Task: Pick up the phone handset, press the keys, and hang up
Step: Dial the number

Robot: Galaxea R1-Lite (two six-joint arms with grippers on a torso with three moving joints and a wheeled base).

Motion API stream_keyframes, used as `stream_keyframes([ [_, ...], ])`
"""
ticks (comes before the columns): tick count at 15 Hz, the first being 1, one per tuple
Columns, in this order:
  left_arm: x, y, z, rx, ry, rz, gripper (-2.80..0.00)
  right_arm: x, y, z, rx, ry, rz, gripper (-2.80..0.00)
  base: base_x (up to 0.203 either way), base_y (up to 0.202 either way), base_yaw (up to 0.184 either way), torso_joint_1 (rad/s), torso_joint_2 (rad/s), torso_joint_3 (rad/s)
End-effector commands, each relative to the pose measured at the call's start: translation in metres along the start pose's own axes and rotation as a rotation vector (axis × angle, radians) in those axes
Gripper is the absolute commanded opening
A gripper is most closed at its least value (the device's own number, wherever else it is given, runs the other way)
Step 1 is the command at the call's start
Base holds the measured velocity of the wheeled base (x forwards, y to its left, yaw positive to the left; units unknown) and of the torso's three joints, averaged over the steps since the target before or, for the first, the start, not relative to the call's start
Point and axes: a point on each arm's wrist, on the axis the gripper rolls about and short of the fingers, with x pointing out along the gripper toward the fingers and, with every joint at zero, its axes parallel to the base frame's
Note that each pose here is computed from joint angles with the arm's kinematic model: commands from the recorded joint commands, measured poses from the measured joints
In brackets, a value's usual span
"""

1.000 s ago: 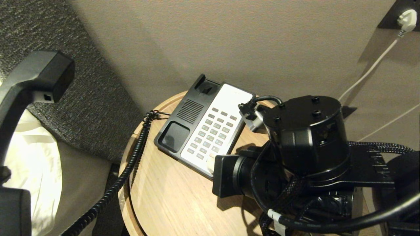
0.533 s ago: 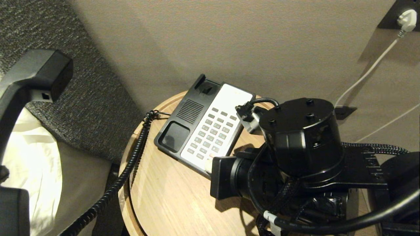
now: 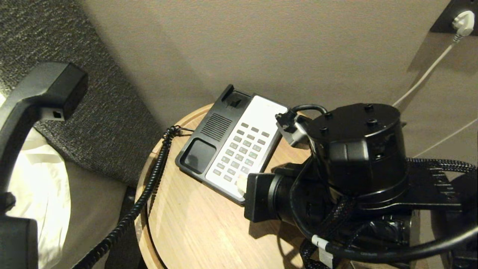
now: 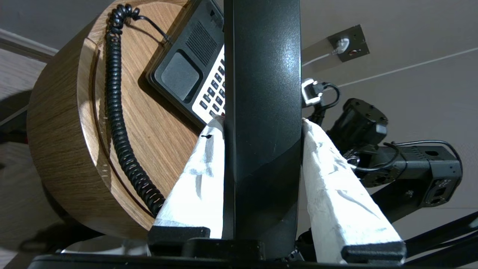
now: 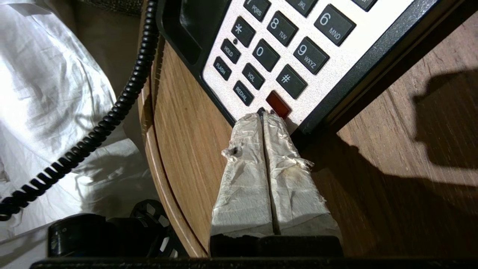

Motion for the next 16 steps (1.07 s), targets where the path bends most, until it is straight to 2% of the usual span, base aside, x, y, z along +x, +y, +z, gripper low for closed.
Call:
stream_keyframes([
  [1,0.0004,0.0003,-0.0004,-0.004,0.002,0.000,-2.80,-0.0038,0.0004,0.0022,0.006,-0.009,0.006,-2.80,0.000,0.000,0.000,0.000,0.00,0.000],
  [16,-0.0004,-0.0009,0.0010,-0.005,-0.006,-0.003,-2.80,0.0061,-0.0019,-0.0029,-0.004,0.008,-0.016,-2.80,0.000,0.000,0.000,0.000,0.00,0.000],
])
